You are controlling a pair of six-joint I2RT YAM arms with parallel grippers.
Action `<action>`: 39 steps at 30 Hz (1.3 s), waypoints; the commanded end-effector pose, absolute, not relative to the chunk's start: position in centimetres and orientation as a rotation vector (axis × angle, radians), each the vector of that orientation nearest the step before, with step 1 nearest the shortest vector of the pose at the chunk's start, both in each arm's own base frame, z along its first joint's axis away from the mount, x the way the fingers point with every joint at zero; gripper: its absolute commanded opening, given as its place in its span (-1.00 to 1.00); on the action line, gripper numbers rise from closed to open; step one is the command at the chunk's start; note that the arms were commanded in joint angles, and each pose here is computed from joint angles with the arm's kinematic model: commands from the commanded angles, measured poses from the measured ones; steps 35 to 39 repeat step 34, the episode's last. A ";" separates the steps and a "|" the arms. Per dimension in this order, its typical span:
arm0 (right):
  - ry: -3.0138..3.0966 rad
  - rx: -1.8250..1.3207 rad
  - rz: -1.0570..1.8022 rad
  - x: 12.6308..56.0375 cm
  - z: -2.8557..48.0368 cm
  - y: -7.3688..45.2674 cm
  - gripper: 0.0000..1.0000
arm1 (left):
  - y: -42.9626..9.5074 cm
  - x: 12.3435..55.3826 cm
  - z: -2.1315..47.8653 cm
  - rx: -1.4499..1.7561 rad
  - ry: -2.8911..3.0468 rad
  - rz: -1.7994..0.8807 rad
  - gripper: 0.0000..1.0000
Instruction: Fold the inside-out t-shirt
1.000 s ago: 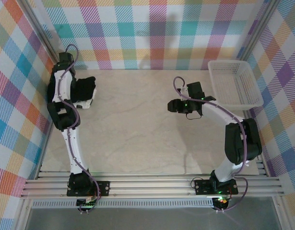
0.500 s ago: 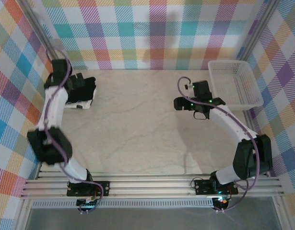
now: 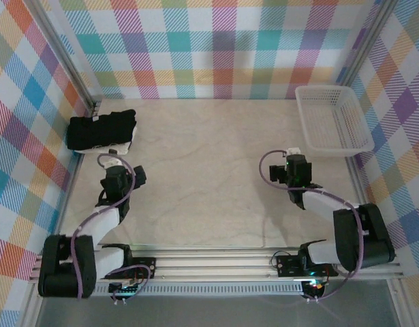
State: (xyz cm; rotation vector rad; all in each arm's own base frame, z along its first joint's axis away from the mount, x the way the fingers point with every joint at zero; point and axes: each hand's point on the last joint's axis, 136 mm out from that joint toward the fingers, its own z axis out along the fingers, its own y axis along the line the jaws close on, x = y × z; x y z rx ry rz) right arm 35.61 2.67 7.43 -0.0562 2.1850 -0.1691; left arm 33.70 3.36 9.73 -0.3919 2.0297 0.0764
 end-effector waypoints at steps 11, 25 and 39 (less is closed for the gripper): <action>1.918 -0.010 0.072 39.8 9.4 1.8 0.99 | -0.5 39.7 8.0 -0.125 1.973 -0.025 1.00; 1.942 -0.002 0.097 39.7 9.2 1.6 0.99 | -1.5 40.0 7.8 -0.060 2.000 -0.060 1.00; 1.944 -0.003 0.097 39.8 9.2 1.7 0.99 | -1.5 39.9 7.8 -0.058 2.001 -0.060 1.00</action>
